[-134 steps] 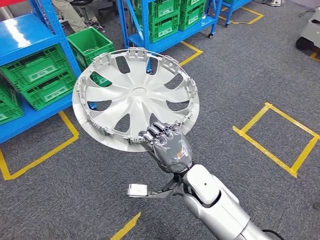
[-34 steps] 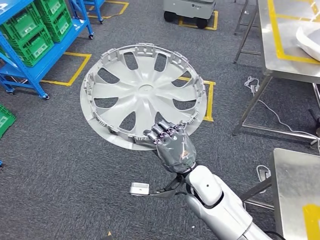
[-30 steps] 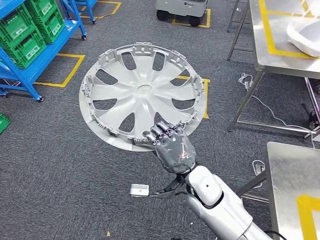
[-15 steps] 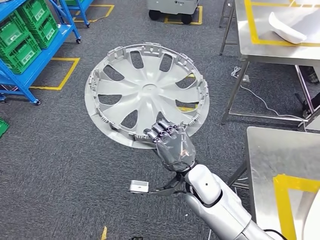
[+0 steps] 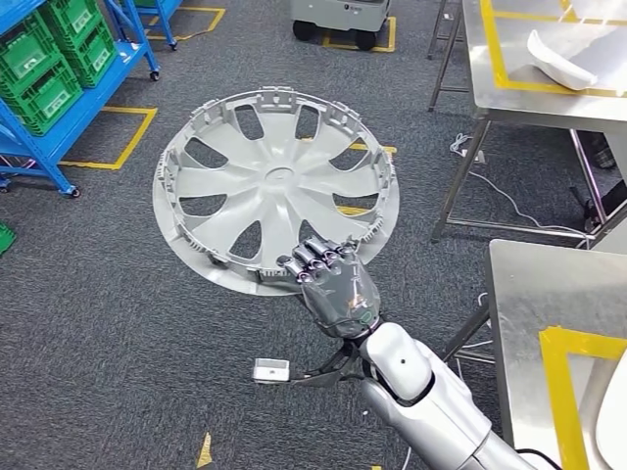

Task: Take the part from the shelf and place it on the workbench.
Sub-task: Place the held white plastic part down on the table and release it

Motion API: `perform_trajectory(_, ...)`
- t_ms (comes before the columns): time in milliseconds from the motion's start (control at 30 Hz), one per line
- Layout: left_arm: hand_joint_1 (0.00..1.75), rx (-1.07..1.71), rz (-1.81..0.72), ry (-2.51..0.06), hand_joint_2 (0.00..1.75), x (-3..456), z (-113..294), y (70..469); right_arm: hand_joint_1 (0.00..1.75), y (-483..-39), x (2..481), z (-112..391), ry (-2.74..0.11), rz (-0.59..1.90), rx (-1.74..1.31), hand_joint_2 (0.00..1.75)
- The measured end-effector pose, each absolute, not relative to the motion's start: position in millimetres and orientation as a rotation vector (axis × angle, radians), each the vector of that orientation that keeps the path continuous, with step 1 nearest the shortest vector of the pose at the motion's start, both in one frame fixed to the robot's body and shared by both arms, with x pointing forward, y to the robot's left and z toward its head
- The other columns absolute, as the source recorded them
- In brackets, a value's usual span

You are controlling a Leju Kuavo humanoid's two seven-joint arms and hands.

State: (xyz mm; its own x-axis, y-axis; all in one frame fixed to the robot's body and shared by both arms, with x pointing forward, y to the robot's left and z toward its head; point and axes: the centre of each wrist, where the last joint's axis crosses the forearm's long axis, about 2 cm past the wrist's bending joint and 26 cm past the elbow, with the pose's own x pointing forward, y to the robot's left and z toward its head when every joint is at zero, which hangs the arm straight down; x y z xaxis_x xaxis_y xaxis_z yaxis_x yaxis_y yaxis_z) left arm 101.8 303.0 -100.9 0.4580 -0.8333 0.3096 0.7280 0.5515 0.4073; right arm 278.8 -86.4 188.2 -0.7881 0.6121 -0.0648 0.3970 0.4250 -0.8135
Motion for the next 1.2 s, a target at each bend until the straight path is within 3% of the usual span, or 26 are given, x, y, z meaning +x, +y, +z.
perform_trajectory(1200, 0.0, 0.224, -0.976, -0.491, 1.75, 103.6, -100.6, 300.6, 1.75, -86.9, 279.6, 187.4, -2.418, 1.276, -0.84, 1.75)
